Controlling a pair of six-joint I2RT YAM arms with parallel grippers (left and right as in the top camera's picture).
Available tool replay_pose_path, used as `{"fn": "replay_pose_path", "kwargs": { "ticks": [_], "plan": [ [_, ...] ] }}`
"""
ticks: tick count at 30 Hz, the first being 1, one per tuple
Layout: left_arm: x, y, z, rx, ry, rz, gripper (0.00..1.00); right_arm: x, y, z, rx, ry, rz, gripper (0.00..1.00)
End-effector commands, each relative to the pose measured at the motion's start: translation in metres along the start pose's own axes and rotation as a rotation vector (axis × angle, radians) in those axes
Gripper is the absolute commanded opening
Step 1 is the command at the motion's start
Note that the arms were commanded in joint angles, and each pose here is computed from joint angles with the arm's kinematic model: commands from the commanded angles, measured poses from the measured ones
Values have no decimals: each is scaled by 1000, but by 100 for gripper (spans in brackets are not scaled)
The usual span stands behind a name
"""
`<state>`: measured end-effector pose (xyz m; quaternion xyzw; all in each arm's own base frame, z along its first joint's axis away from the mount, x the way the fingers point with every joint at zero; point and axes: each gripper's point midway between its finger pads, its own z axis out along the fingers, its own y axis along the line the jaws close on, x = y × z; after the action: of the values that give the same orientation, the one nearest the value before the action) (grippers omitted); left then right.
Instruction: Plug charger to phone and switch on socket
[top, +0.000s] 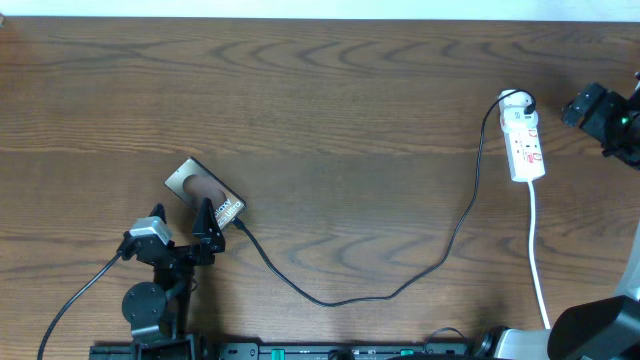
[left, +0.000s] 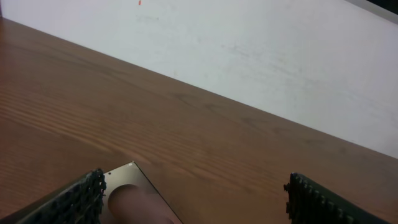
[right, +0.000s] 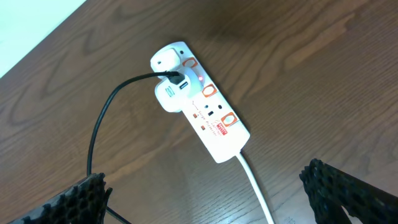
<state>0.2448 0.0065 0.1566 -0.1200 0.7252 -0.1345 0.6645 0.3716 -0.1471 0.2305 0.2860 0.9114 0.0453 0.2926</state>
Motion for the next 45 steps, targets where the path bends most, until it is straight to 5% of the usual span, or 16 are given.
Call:
{"fn": "replay_pose_path", "kwargs": {
  "ticks": [1, 22, 32, 45],
  "plan": [
    [14, 3, 0, -8, 50, 3, 91, 1, 2, -2, -2, -2, 7, 99],
    [14, 3, 0, -8, 50, 3, 91, -1, 5, -9, -7, -20, 1, 99],
    [14, 3, 0, -8, 50, 4, 91, -9, 27, -103, -67, -251, -48, 99],
    [14, 3, 0, -8, 50, 4, 91, 29, 77, -228, -246, -530, -193, 99]
  ]
}}
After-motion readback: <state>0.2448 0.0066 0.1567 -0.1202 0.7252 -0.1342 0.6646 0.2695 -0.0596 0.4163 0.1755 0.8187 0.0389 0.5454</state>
